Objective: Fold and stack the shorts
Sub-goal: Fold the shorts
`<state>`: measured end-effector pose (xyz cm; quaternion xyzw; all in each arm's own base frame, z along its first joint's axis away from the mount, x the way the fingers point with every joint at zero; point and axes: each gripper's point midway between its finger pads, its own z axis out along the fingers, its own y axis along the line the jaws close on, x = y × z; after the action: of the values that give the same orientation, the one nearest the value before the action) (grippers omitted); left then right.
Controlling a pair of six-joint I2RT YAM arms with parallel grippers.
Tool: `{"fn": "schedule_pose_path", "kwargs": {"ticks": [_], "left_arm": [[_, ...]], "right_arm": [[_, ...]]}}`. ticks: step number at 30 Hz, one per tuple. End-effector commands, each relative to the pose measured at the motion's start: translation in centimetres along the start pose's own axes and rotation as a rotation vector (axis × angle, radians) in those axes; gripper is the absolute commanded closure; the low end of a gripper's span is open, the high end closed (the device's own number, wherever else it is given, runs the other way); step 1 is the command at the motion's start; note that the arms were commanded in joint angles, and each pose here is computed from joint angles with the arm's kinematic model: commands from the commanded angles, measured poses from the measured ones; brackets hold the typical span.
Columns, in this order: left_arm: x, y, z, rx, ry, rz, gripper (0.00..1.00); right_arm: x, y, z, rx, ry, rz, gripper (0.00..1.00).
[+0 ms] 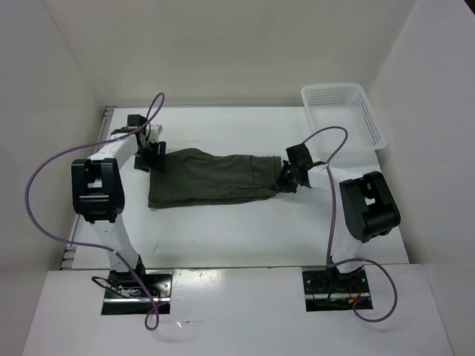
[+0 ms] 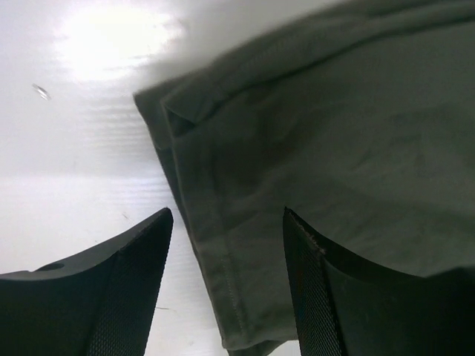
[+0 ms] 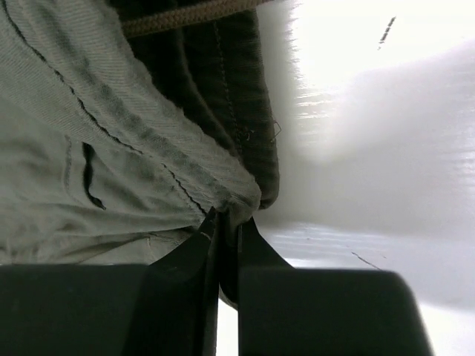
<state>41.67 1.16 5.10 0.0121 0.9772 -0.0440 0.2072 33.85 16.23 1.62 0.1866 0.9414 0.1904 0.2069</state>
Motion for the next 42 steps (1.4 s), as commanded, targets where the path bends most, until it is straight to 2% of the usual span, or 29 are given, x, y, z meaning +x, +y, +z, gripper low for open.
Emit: {"fn": "schedule_pose_path", "kwargs": {"ticks": [1,7,10,12,14,15,19,22,24,25,27,28,30,31,34,37,42], "left_arm": [[2.5,0.0,1.5,0.010,0.081,-0.008,0.31],[4.2,0.3,3.1,0.003,0.143,-0.015,0.31],[4.5,-0.7,3.6,0.063,0.151,-0.021,0.33],[4.7,-2.2,3.9,0.133,0.158,-0.018,0.40],[4.6,-3.2,4.2,0.169,0.161,-0.010,0.50],[4.8,-4.3,4.4,0.208,0.170,-0.002,0.59],[4.7,-8.0,3.9,0.342,0.178,0.023,0.77],[3.9,-10.8,3.7,0.420,0.174,0.062,0.87],[3.9,-12.2,3.9,0.458,0.182,0.079,0.90],[3.4,-13.7,3.5,0.494,0.170,0.104,0.90],[3.4,-14.9,3.9,0.521,0.180,0.121,0.90],[3.2,-15.8,3.7,0.537,0.176,0.140,0.90],[3.1,-16.7,4.0,0.557,0.180,0.151,0.90],[2.4,-16.9,3.8,0.570,0.160,0.157,0.90],[2.4,-18.4,3.8,0.583,0.158,0.191,0.90],[2.0,-19.7,3.8,0.603,0.146,0.220,0.90],[1.6,-19.4,4.1,0.595,0.134,0.215,0.90]], "right_arm": [[1.7,-2.2,0.9,0.100,0.036,-0.006,0.99],[-1.3,-1.0,-1.7,0.102,-0.081,-0.034,1.00],[-2.6,-0.7,-3.3,0.114,-0.132,-0.061,1.00],[-3.9,-0.6,-4.4,0.118,-0.172,-0.064,1.00],[-4.6,-0.8,-5.6,0.125,-0.192,-0.085,1.00],[-5.4,-0.8,-6.2,0.132,-0.213,-0.085,1.00],[-6.9,-0.3,-8.5,0.155,-0.244,-0.181,1.00],[-9.4,1.9,-10.5,0.134,-0.285,-0.266,1.00],[-9.3,3.5,-10.2,0.128,-0.261,-0.340,1.00],[-10.5,5.5,-11.1,0.116,-0.299,-0.378,1.00],[-8.6,8.5,-10.0,0.125,-0.254,-0.526,1.00],[-9.5,11.3,-10.9,0.105,-0.300,-0.568,1.00],[-8.1,14.3,-10.5,0.081,-0.270,-0.677,1.00],[-6.8,17.9,-10.0,0.025,-0.261,-0.739,1.00],[-2.6,22.9,-8.6,-0.040,-0.211,-0.918,1.00],[2.2,25.0,-6.8,-0.101,-0.124,-1.049,1.00],[6.4,24.7,-5.9,-0.154,-0.028,-1.094,1.00]]}}
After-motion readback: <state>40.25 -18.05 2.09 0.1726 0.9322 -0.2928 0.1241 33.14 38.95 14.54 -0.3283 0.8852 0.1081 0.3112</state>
